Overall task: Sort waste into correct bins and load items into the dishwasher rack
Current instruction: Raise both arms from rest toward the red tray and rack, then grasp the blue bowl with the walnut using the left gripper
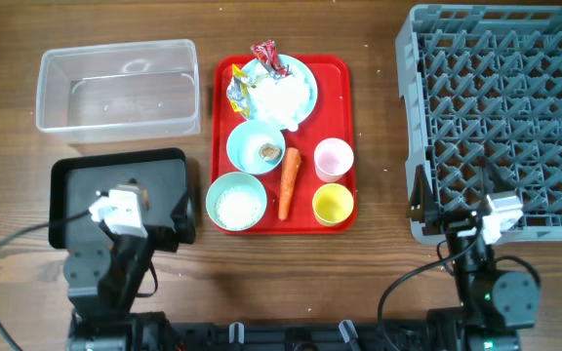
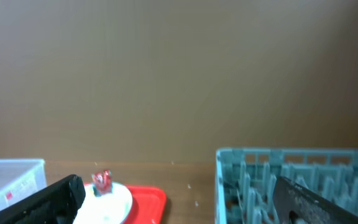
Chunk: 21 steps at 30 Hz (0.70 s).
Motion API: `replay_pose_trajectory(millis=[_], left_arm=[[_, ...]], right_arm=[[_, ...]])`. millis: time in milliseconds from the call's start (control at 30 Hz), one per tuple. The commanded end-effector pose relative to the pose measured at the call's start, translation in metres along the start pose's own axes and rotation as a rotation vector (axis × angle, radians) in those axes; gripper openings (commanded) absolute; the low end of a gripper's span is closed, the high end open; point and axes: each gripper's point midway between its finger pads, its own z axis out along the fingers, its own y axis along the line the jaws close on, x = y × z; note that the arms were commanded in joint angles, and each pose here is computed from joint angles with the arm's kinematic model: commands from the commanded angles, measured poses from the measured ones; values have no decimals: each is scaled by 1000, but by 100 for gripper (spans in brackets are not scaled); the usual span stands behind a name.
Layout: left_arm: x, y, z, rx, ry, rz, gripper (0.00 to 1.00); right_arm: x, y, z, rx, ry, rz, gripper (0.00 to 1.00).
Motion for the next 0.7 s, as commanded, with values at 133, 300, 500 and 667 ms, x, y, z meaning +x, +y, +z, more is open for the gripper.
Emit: replay_pose_trajectory(millis=[133, 300, 500, 667], left_arm=[[-73, 2, 24, -35, 215, -17, 100], [-62, 15, 63, -56, 428, -80, 100], [-31, 19, 109, -22, 672, -218, 100], [-13, -6, 141, 122, 707, -224, 100]], right_arm=[[-49, 32, 64, -191, 236, -53, 100], [-37, 36, 112, -235, 514, 11, 100], [-3, 50, 144, -296, 689, 206, 100], [18, 48, 144, -278, 763, 244, 100]])
